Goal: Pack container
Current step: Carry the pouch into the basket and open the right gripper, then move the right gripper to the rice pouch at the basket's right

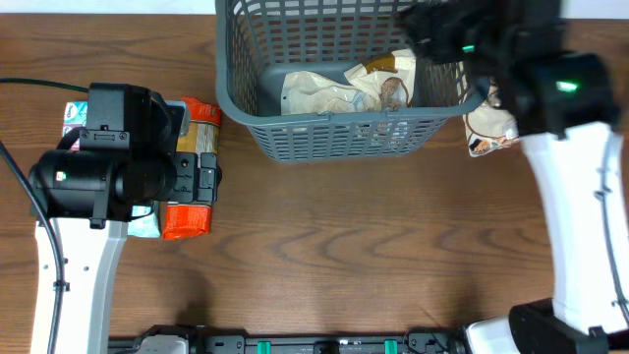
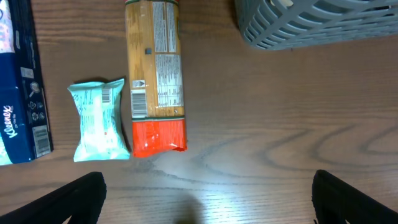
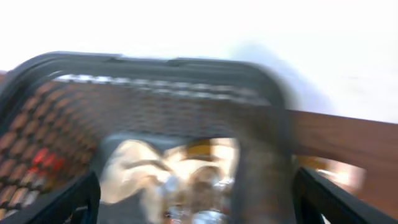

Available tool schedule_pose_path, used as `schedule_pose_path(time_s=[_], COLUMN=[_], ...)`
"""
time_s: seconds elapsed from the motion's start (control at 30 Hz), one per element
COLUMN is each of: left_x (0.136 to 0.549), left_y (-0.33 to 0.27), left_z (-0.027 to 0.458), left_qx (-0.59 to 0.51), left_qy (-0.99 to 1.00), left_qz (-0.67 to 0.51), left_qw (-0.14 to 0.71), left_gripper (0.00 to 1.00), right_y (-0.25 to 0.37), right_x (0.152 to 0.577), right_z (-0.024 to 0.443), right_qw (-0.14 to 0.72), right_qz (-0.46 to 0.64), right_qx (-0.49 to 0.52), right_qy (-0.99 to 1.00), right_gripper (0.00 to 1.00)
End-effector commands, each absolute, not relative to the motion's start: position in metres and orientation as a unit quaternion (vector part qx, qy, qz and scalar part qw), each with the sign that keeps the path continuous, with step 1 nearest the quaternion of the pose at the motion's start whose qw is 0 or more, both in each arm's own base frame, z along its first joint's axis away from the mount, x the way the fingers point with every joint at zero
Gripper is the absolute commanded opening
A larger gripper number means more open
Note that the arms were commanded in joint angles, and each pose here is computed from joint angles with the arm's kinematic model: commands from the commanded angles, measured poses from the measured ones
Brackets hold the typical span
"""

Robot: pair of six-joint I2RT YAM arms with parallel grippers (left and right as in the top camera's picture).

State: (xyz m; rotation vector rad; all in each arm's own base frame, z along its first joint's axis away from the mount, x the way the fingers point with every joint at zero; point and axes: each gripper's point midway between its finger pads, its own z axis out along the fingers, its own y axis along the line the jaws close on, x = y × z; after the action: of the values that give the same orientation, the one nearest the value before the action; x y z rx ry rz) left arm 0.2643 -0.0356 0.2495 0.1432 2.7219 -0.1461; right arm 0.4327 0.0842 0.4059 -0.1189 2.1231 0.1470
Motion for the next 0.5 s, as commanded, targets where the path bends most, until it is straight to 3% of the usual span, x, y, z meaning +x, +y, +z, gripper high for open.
schedule_pose_path(time_s=[0.0,0.27,0.47], left_x=[0.267,0.27,0.27], left_y=[-0.028,-0.025,-0.025], left_z=[0.252,0.253,0.253], left_qx=[0.049,0.047,0.047], left_qy=[0.976,0.975,0.975], left_qz=[-0.034,-0.024,-0.024], left_qw=[0.21,0.216,0.216], left_gripper=[0.99,0.99,0.99], right_y=[0.019,-0.103,-0.134], right_x=[0.426,0.377,0.366], right_z=[0.415,0.347,0.296], right_qw=[0.482,0.327,0.235], right_qz=[-0.015,-0.073,-0.074], right_qx=[0.014,0.168,0.164], right_qy=[0.876,0.927,0.955], right_gripper=[0.75,0.86,0.93])
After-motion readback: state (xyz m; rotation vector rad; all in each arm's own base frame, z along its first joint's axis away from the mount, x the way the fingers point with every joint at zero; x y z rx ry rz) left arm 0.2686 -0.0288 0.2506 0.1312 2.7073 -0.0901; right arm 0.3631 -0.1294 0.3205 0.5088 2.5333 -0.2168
